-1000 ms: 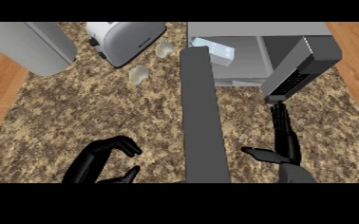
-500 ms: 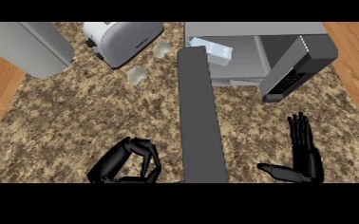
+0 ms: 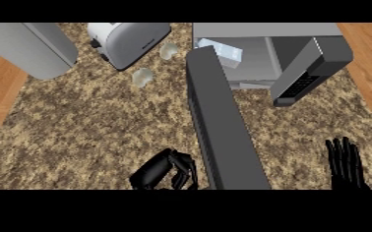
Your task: Pick up the milk, place it into the microwave and close the microwave
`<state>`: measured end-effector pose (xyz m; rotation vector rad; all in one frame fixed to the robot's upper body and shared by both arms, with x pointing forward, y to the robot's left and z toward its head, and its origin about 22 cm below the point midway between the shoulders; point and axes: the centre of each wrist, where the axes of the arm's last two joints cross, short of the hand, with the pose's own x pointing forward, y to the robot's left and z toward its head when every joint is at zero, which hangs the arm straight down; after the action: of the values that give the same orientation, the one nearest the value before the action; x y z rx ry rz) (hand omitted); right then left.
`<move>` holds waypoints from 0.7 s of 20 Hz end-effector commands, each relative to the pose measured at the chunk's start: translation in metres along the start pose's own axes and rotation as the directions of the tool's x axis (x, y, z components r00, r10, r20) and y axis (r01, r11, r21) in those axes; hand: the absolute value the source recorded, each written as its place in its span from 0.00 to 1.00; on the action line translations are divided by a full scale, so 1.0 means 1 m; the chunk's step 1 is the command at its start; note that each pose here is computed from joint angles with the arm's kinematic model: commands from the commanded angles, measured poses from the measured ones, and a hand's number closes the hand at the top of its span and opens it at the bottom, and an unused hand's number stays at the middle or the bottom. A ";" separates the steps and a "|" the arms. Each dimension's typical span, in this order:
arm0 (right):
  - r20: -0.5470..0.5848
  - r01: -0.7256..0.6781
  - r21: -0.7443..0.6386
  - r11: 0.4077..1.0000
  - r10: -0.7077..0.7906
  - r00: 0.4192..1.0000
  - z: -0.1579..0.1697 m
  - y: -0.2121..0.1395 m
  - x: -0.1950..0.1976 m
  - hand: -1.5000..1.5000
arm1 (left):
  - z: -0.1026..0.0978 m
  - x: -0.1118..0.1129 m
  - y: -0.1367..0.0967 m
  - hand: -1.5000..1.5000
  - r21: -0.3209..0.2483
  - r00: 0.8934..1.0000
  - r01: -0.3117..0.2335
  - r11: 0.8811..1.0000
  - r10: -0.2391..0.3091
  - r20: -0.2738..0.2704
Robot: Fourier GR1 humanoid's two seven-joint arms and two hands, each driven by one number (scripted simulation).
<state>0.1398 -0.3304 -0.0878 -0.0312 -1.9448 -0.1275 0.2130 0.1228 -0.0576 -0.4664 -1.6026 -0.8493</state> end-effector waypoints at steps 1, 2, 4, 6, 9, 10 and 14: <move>0.037 0.021 0.012 1.000 -0.021 0.999 0.000 -0.002 0.038 0.00 | -0.031 0.002 -0.031 1.00 -0.044 0.999 0.032 0.999 -0.031 0.012; 0.013 0.023 0.008 1.000 -0.023 1.000 -0.003 -0.001 0.029 0.00 | -0.041 -0.001 -0.032 1.00 -0.051 0.999 0.032 0.998 -0.032 -0.015; 0.040 0.039 0.048 0.998 -0.041 0.998 -0.006 0.003 0.042 0.00 | -0.045 -0.002 -0.053 1.00 -0.064 1.000 0.027 0.998 -0.028 -0.007; 0.057 0.081 0.087 0.993 -0.086 0.995 -0.005 0.003 0.054 0.00 | -0.059 0.000 -0.051 1.00 -0.065 0.999 0.049 0.997 -0.049 0.000; 0.061 0.078 0.141 0.987 -0.087 0.994 -0.021 0.018 0.068 0.00 | -0.072 -0.001 -0.047 1.00 -0.055 0.996 0.087 0.995 -0.087 0.005; 0.063 0.066 0.126 0.990 -0.075 0.995 -0.017 0.004 0.071 0.00 | -0.079 0.008 -0.049 1.00 -0.044 0.997 0.075 0.996 -0.076 -0.012; 0.066 0.071 0.177 0.982 -0.084 0.994 -0.030 0.001 0.082 0.00 | -0.090 0.016 -0.050 1.00 -0.022 0.997 0.079 0.997 -0.079 0.003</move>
<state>0.1320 -0.3303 -0.0167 0.1325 -2.0147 -0.0390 0.2285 0.0363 -0.0618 -0.4205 -1.6232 -0.9236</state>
